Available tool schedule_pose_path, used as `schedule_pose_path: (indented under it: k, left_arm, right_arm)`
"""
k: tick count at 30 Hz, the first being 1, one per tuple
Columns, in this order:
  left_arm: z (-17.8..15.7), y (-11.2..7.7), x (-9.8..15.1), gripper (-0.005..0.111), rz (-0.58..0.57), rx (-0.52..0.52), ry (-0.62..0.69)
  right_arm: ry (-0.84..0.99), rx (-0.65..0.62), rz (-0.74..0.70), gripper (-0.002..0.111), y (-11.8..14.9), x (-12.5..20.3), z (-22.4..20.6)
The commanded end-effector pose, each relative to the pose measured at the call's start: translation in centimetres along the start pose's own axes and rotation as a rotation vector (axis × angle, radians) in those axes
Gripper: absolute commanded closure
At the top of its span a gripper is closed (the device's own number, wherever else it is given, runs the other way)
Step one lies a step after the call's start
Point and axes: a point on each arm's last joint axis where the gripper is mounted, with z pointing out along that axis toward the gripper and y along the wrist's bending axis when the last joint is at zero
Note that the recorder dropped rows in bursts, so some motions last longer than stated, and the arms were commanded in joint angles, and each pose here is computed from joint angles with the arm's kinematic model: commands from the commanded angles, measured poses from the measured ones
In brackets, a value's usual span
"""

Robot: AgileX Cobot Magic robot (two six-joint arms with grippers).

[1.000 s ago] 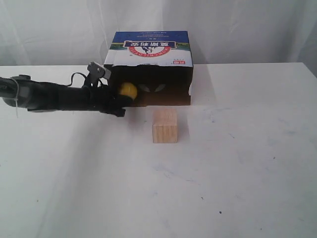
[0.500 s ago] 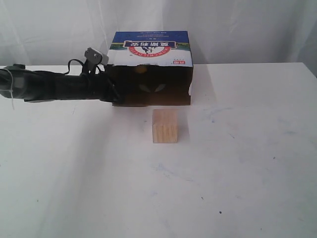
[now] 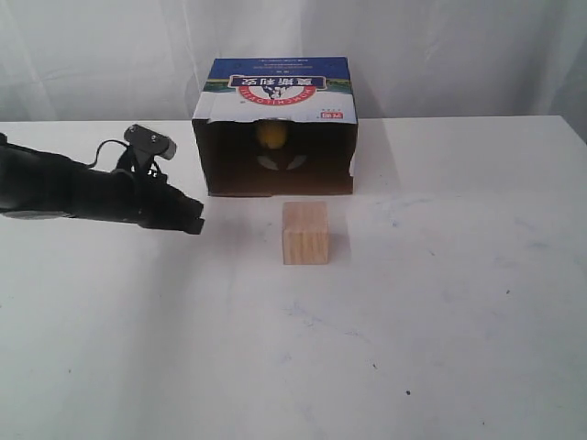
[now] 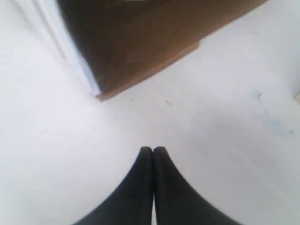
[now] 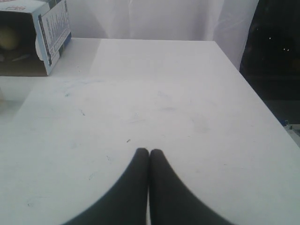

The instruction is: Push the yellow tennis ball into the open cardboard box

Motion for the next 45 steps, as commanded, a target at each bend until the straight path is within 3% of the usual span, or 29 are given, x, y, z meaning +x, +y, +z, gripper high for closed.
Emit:
schedule_pose_path:
  k: [1,4,6,10,14,16,21,24,26,28,33,36,39,45]
  left_arm:
    - [-3.8,0.4,-0.2,0.107,-0.038,-0.200,0.057]
    - [-6.5,0.9,-0.7,0.107,-0.109,-0.365,0.077]
    - [-8.4,0.7,-2.0,0.107,-0.075,-0.407,0.045]
    - [-13.8,-0.8,-6.2,0.107,0.004,-0.435,-0.123]
    - [-20.2,-2.0,-9.2,0.107,0.019,-0.558,-0.274]
    - [-23.1,-2.6,-10.1,0.107,0.055,-0.632,-0.323]
    - [-28.7,-4.9,-11.2,0.107,0.294,-0.722,-0.435]
    - [-30.5,-5.9,-10.9,0.107,0.284,-0.719,-0.497]
    - [-30.6,-6.4,-10.2,0.107,0.255,-0.687,-0.505]
    - [-30.0,-7.0,-9.3,0.107,0.214,-0.592,-0.497]
    - [-27.7,-10.9,-6.7,0.107,0.243,-0.129,-0.407]
    - [-28.0,-13.0,-6.2,0.107,0.264,0.083,-0.401]
    - [-28.3,-13.8,-6.0,0.107,0.286,0.154,-0.397]
    - [-28.4,-13.8,-6.0,0.107,0.295,0.142,-0.395]
  right_arm:
    - [-0.001,0.002,0.003,0.108,0.0,0.2,0.0]
    - [-0.001,0.002,0.003,0.108,0.0,0.2,0.0]
    - [-0.001,0.002,0.003,0.108,0.0,0.2,0.0]
    - [-0.001,0.002,0.003,0.108,0.0,0.2,0.0]
    - [-0.001,0.002,0.003,0.108,0.0,0.2,0.0]
    - [-0.001,0.002,0.003,0.108,0.0,0.2,0.0]
    - [-0.001,0.002,0.003,0.108,0.0,0.2,0.0]
    - [-0.001,0.002,0.003,0.108,0.0,0.2,0.0]
    - [-0.001,0.002,0.003,0.108,0.0,0.2,0.0]
    - [-0.001,0.002,0.003,0.108,0.0,0.2,0.0]
    - [-0.001,0.002,0.003,0.108,0.0,0.2,0.0]
    - [-0.001,0.002,0.003,0.108,0.0,0.2,0.0]
    - [-0.001,0.002,0.003,0.108,0.0,0.2,0.0]
    - [-0.001,0.002,0.003,0.108,0.0,0.2,0.0]
